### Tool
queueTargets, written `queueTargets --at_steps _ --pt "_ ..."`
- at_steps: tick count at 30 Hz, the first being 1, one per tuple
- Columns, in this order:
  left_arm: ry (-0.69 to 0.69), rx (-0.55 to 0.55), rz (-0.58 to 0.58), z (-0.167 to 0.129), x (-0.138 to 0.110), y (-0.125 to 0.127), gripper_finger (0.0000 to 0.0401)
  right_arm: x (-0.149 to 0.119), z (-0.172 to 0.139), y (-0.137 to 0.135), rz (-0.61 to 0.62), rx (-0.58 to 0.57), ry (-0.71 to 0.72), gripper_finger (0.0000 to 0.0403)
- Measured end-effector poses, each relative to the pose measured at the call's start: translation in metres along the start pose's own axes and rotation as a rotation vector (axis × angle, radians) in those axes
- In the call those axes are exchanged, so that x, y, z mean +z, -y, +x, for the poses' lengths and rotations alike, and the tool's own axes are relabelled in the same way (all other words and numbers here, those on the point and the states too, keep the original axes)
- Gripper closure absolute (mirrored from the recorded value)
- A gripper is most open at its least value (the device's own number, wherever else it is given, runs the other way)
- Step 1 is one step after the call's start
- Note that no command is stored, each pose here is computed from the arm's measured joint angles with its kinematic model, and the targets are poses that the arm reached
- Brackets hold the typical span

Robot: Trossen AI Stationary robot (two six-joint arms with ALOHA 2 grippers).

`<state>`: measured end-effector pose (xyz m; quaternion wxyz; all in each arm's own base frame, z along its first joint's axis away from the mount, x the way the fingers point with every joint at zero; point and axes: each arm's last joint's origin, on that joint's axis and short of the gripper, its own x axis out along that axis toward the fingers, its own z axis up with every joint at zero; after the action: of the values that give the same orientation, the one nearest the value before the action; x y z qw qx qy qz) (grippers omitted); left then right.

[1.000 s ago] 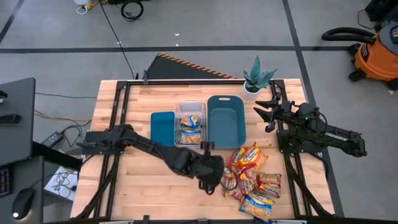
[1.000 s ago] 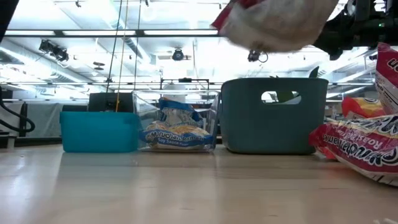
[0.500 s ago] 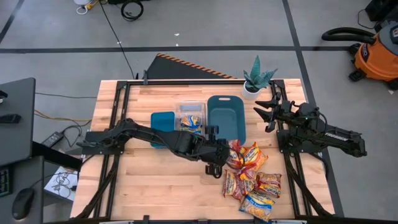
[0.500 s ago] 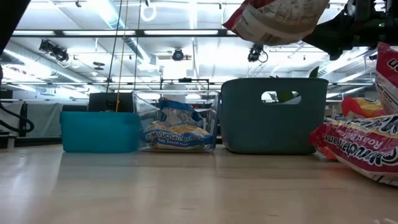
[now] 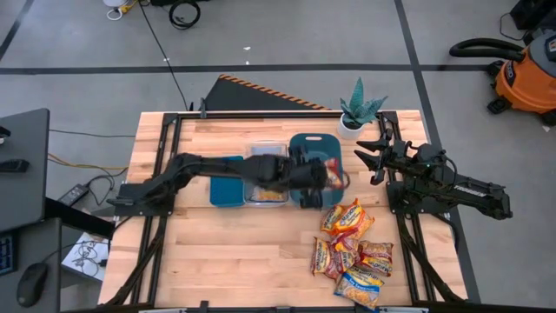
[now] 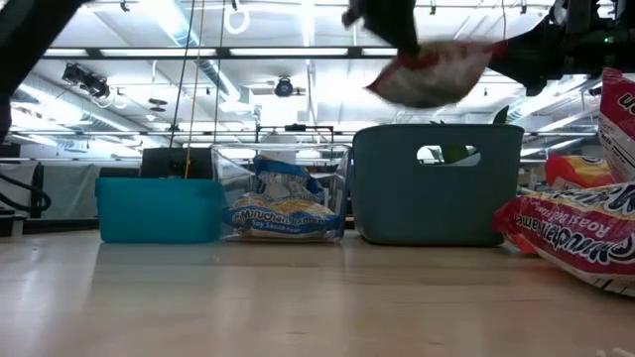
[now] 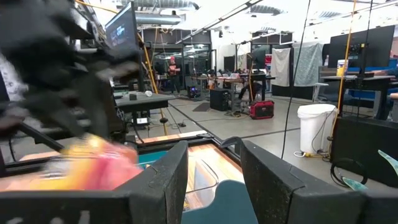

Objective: Sort Maruchan noodles
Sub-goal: Put the red noodle pack into the right blue bin

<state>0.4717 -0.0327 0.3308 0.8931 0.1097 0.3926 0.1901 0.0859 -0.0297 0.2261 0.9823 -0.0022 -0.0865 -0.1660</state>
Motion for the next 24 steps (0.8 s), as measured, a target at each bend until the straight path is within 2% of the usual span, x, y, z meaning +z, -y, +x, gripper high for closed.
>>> queueTargets --at_steps 4,8,10,12,15,17,20,24 --pt "-0.098 -0.038 -0.035 0.03 -0.01 -0.018 0.0353 0.0 0.0 0.0 0.0 0.002 0.003 0.025" --pt "-0.144 -0.052 -0.058 0.041 -0.016 -0.023 0.0292 0.0 0.0 0.0 0.0 0.001 0.001 0.025" --pt "-0.104 -0.064 -0.064 0.04 -0.011 -0.021 0.0259 0.0 0.0 0.0 0.0 0.001 -0.001 0.025" --pt "-0.057 -0.132 -0.06 0.036 -0.006 -0.014 0.0233 0.0 0.0 0.0 0.0 0.001 0.001 0.025" --pt "0.061 -0.337 -0.019 0.025 0.005 0.004 0.0213 0.0 0.0 0.0 0.0 0.001 0.001 0.025" --pt "0.119 -0.429 0.011 0.014 0.01 0.022 0.0211 0.0 0.0 0.0 0.0 0.001 0.001 0.025" --pt "0.143 -0.479 0.043 0.008 0.008 0.053 0.021 0.0 0.0 0.0 0.0 0.001 0.0 0.025" --pt "0.128 -0.517 0.096 0.015 -0.002 0.095 0.0209 0.0 0.0 0.0 0.0 0.001 0.001 0.025"
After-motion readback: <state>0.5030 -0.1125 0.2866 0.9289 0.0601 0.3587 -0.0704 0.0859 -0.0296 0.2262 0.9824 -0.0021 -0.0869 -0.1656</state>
